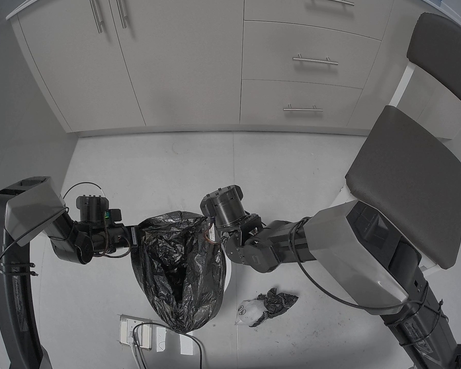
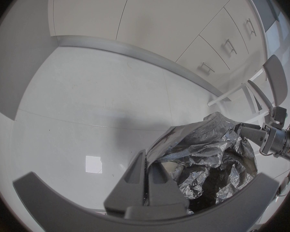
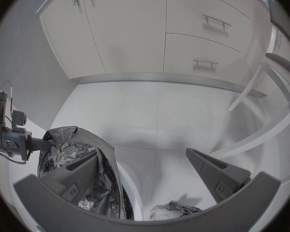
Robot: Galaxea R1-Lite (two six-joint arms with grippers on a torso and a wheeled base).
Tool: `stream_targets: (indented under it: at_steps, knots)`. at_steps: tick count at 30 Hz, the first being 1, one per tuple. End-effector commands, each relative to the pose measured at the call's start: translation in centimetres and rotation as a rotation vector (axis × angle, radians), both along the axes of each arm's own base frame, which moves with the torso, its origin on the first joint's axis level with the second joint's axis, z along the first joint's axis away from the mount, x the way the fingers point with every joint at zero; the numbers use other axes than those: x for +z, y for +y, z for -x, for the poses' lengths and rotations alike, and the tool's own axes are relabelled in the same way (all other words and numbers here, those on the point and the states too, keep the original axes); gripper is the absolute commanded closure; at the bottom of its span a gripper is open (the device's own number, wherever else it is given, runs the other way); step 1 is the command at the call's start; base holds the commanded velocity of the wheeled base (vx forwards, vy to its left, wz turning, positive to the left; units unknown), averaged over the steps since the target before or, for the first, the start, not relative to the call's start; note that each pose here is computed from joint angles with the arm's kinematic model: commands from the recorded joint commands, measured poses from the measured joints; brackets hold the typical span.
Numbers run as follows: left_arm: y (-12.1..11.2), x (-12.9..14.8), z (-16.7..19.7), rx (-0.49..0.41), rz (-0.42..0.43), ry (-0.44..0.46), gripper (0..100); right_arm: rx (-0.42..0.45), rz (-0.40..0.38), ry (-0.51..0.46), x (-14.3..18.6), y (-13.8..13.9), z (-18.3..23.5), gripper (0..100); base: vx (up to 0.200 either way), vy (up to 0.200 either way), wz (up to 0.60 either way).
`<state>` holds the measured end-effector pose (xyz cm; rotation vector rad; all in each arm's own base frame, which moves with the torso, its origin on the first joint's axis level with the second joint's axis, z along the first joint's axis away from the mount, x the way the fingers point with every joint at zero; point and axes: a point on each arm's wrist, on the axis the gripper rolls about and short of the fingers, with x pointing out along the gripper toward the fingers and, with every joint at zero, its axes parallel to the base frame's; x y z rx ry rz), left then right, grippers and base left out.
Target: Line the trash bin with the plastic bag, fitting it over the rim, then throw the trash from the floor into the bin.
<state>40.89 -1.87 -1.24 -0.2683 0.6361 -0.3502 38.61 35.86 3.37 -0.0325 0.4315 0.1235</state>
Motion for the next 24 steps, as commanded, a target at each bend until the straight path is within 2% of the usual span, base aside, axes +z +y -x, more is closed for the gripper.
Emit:
stream_targets:
  at_steps: [1, 13, 14, 24]
  knots:
    - [-0.05, -0.68, -0.24, 0.001, 0.003, 0.012, 100, -0.003, 0.005, 0.004, -0.41, -0.07, -0.18, 0, 0.0, 0.0, 0.0]
    - [-0.12, -1.01, -0.34, 0.007, 0.013, 0.022, 100, 0.001, 0.001, 0.0, -0.53, 0.26, -0.18, 0, 0.0, 0.0, 0.0]
    - [-0.12, -1.07, -0.34, 0.006, 0.014, 0.024, 0, 0.001, 0.001, 0.0, -0.53, 0.26, -0.18, 0, 0.0, 0.0, 0.0]
    - [-0.18, -1.23, 0.01, 0.003, 0.012, 0.034, 0, 0.008, -0.001, 0.0, -0.49, 0.54, 0.12, 0, 0.0, 0.0, 0.0]
